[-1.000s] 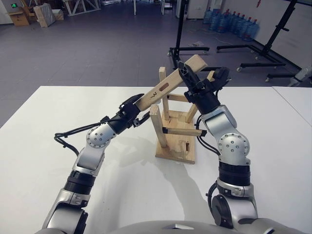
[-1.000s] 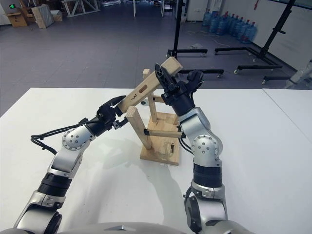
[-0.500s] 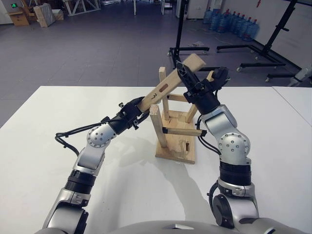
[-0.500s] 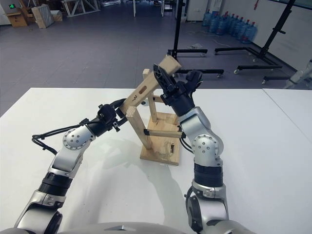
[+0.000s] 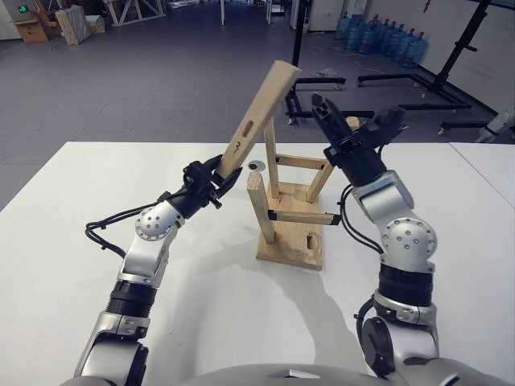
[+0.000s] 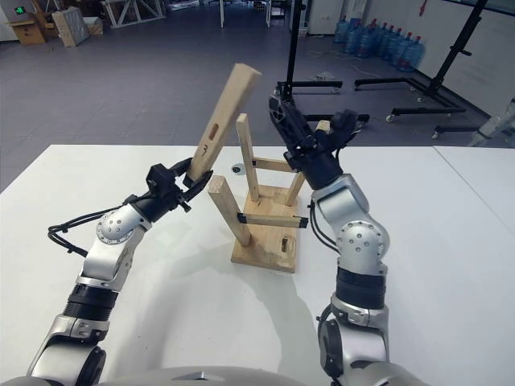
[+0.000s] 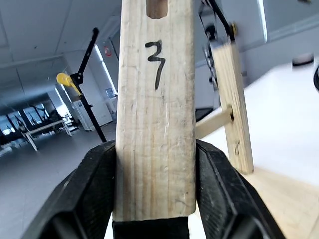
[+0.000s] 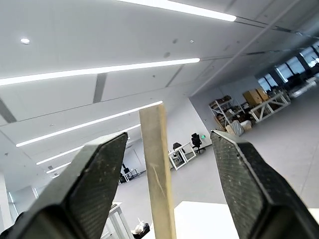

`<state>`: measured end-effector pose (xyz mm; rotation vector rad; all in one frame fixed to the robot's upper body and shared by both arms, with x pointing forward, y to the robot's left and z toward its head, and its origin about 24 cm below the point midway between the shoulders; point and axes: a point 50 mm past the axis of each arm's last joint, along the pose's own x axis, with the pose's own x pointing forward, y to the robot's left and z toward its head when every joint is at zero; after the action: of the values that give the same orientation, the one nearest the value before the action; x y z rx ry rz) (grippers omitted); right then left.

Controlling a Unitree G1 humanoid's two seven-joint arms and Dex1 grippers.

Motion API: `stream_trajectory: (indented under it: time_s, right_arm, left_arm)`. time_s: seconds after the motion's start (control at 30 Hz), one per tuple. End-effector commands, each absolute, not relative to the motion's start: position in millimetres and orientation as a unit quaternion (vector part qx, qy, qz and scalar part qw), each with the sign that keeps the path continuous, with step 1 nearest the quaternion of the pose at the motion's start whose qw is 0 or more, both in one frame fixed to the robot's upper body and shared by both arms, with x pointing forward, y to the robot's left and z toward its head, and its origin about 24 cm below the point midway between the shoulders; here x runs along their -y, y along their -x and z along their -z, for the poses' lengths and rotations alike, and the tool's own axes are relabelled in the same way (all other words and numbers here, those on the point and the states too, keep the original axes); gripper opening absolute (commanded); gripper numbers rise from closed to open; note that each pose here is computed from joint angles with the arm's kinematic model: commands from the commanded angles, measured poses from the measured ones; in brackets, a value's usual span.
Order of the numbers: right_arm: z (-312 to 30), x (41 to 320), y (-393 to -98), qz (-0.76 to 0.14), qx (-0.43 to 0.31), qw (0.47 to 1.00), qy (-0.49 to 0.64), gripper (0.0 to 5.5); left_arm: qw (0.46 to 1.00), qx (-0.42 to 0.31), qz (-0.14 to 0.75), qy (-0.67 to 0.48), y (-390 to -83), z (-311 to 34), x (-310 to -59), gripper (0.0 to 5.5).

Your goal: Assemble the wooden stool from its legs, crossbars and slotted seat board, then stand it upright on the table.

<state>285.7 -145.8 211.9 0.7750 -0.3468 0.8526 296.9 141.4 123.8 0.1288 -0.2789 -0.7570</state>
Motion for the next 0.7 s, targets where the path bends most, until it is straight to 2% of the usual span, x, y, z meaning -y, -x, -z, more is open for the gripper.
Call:
stream_trajectory:
  time_s: [0.03, 0.13, 0.23, 0.37, 0.7]
  right_arm:
    - [-211, 153, -279, -0.464, 0.144, 0.805, -0.341, 3.06]
    - [-204, 160, -285, -0.484, 0.124, 0.799, -0.336, 3.06]
    - [-204, 156, -287, -0.522, 0.11, 0.78, -0.329, 3.06]
    - [-202, 145, -286, -0.567, 0.087, 0.746, -0.339, 3.06]
    - [-202, 123, -297, -0.604, 0.078, 0.719, -0.335, 3.06]
  left_arm:
    - [0.872, 0.081, 0.481, 0.042, -291, -124, -145, 2.08]
    - [0.803, 0.021, 0.586, 0.11, -282, -127, -155, 2.08]
    - [0.765, -0.008, 0.632, 0.123, -282, -134, -162, 2.08]
    - [0.751, -0.017, 0.649, 0.12, -287, -139, -160, 2.08]
    - [0.736, -0.046, 0.665, 0.12, -286, -129, -155, 2.08]
